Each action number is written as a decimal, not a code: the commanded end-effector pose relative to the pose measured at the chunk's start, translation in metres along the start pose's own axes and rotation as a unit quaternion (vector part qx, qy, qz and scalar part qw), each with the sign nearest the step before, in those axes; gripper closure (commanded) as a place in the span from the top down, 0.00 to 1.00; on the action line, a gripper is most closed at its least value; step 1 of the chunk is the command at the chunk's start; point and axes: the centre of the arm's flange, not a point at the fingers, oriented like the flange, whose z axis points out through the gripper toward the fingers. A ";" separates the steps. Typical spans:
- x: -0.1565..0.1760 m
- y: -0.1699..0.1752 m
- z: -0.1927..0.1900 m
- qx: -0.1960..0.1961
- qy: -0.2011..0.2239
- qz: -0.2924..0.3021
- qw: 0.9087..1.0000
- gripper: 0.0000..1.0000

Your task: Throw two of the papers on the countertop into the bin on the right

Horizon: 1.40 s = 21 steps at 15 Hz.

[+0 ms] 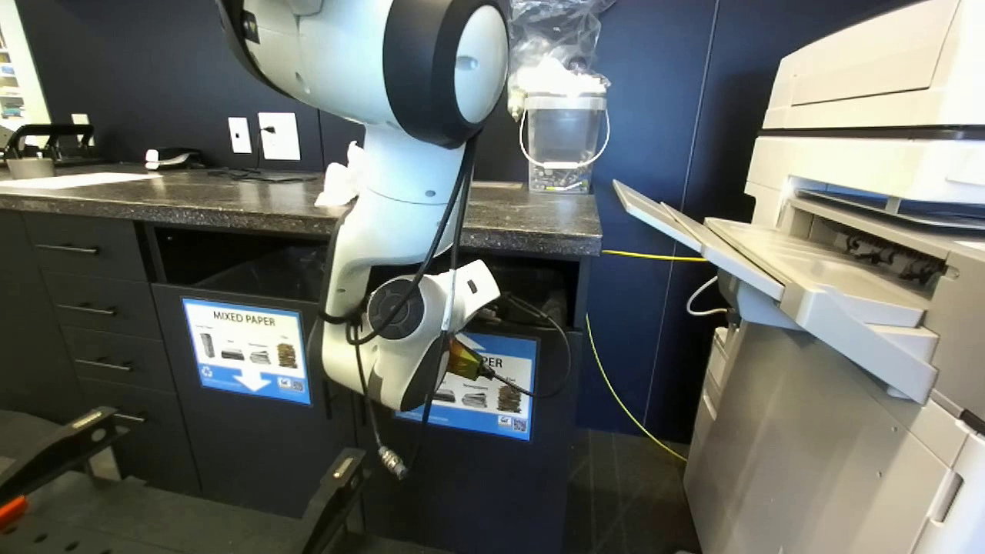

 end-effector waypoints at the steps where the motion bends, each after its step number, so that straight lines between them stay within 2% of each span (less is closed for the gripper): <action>1: 0.002 -0.019 -0.039 -0.038 -0.016 -0.039 0.998 1.00; 11: 0.003 -0.056 -0.078 -0.126 -0.050 -0.104 0.985 1.00; 21: 0.074 -0.068 -0.180 -0.123 -0.110 -0.113 0.980 1.00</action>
